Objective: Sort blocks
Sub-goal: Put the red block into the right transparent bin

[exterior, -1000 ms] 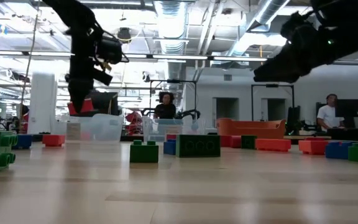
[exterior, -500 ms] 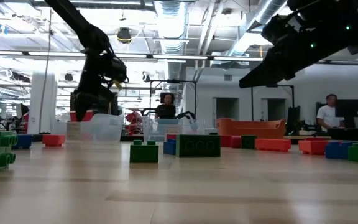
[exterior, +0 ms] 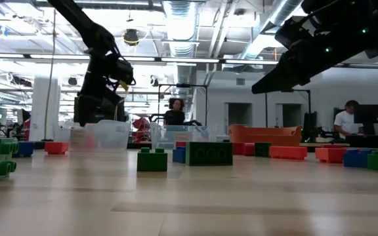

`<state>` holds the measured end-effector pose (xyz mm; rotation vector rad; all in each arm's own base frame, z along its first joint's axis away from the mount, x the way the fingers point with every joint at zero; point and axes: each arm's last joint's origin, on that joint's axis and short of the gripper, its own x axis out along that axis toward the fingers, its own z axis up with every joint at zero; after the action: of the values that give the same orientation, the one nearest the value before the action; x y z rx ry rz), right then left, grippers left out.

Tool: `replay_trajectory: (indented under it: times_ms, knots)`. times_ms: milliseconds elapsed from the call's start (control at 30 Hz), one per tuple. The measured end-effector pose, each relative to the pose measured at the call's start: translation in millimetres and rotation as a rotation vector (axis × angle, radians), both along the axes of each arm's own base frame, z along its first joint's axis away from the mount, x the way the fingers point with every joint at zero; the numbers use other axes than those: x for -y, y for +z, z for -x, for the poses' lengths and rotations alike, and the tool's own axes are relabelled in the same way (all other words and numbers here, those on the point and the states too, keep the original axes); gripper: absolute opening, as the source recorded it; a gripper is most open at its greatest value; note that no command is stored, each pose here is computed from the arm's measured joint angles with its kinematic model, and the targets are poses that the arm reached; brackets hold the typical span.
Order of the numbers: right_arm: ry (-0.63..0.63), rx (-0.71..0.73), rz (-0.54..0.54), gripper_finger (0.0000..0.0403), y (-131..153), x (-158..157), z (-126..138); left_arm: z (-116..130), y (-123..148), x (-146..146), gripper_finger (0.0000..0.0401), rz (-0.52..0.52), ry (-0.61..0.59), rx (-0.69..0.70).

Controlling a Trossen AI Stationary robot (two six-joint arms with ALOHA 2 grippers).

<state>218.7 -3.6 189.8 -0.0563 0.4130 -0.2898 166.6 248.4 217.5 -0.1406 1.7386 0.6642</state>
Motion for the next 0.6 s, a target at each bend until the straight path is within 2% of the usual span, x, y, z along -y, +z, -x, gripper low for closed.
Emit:
replay_trajectory:
  times_ms: [100,300,433,600]
  knots:
    - [0.003,-0.002,0.005,0.0218,0.0,0.0,0.0,-0.3,6.3,-1.3,0.0214,-0.006,-0.005,-0.020]
    - [0.003,-0.014,0.005,0.0218,-1.0,0.0,0.5,-14.9,32.7,1.7,0.0214,-0.020,-0.059,0.004]
    - [0.007,-0.029,0.008,0.0218,-2.3,-0.5,1.1,-33.7,46.9,15.4,0.0213,0.058,-0.186,0.117]
    - [0.007,-0.062,0.008,0.0218,-5.2,-0.4,2.5,-55.3,60.5,47.3,0.0213,0.109,-0.367,0.223]
